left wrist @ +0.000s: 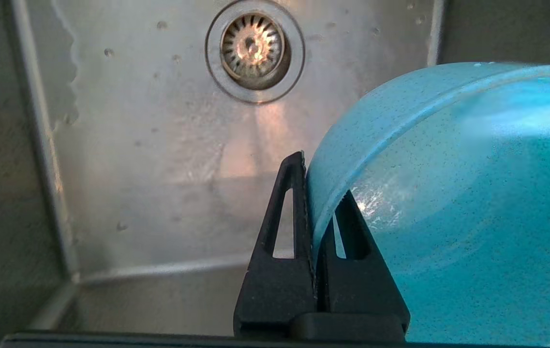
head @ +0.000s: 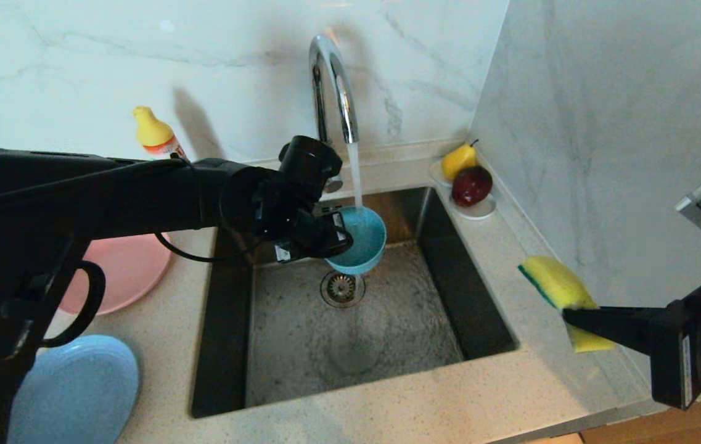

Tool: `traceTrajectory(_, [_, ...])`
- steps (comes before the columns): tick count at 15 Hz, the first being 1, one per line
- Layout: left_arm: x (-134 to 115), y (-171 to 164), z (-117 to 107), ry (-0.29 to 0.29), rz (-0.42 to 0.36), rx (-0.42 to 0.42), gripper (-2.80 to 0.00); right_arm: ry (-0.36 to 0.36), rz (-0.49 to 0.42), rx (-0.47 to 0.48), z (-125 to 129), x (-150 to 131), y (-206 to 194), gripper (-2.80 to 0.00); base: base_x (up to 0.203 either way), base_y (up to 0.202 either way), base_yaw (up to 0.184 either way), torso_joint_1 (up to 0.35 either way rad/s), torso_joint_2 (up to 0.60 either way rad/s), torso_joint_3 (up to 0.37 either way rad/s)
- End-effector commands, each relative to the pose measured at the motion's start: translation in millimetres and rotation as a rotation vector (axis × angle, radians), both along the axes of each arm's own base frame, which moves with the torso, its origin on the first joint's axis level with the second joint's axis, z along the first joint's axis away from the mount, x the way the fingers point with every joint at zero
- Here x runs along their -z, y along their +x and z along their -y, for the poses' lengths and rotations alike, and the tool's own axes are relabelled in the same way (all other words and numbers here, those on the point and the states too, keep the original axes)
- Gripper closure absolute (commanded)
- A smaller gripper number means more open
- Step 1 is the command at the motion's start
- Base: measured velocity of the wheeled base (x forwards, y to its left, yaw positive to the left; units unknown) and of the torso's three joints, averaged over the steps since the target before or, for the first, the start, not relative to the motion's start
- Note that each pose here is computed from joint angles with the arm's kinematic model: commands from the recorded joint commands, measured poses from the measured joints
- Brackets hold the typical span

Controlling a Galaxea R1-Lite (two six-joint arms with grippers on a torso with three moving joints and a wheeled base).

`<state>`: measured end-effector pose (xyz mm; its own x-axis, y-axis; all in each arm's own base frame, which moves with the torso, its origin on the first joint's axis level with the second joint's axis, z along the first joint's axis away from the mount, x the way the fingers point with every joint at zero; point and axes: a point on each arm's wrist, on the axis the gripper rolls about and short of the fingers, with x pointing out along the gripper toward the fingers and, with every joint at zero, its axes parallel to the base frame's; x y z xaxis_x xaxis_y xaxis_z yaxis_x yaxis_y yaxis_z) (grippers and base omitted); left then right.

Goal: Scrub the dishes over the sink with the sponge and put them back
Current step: Wash the bowl

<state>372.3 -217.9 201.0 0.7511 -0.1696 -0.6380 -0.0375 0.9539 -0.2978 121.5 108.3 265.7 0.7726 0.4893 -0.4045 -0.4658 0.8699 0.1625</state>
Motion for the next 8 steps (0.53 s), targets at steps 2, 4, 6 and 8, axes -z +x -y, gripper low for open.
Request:
traceTrajectory(2, [1.9, 8.7, 3.4, -0.008, 0.011, -0.007, 0.00, 0.004, 0.001, 0.002, 0.9, -0.3, -1.0, 0.00, 0.000, 0.000, 0.000, 0.000, 0.00, 0.000])
traceTrajectory(4, [2.6, 11.1, 3.1, -0.007, 0.008, -0.012, 0.00, 0.005, 0.002, 0.002, 1.5, -0.4, -1.6, 0.00, 0.000, 0.000, 0.000, 0.000, 0.00, 0.000])
traceTrajectory(6, [3.3, 11.1, 3.7, -0.006, 0.006, -0.010, 0.00, 0.004, 0.002, 0.002, 2.1, -0.8, -2.2, 0.00, 0.000, 0.000, 0.000, 0.000, 0.00, 0.000])
traceTrajectory(8, [2.9, 11.2, 3.6, -0.007, 0.008, -0.011, 0.00, 0.005, 0.002, 0.002, 4.2, -1.5, -4.5, 0.00, 0.000, 0.000, 0.000, 0.000, 0.00, 0.000])
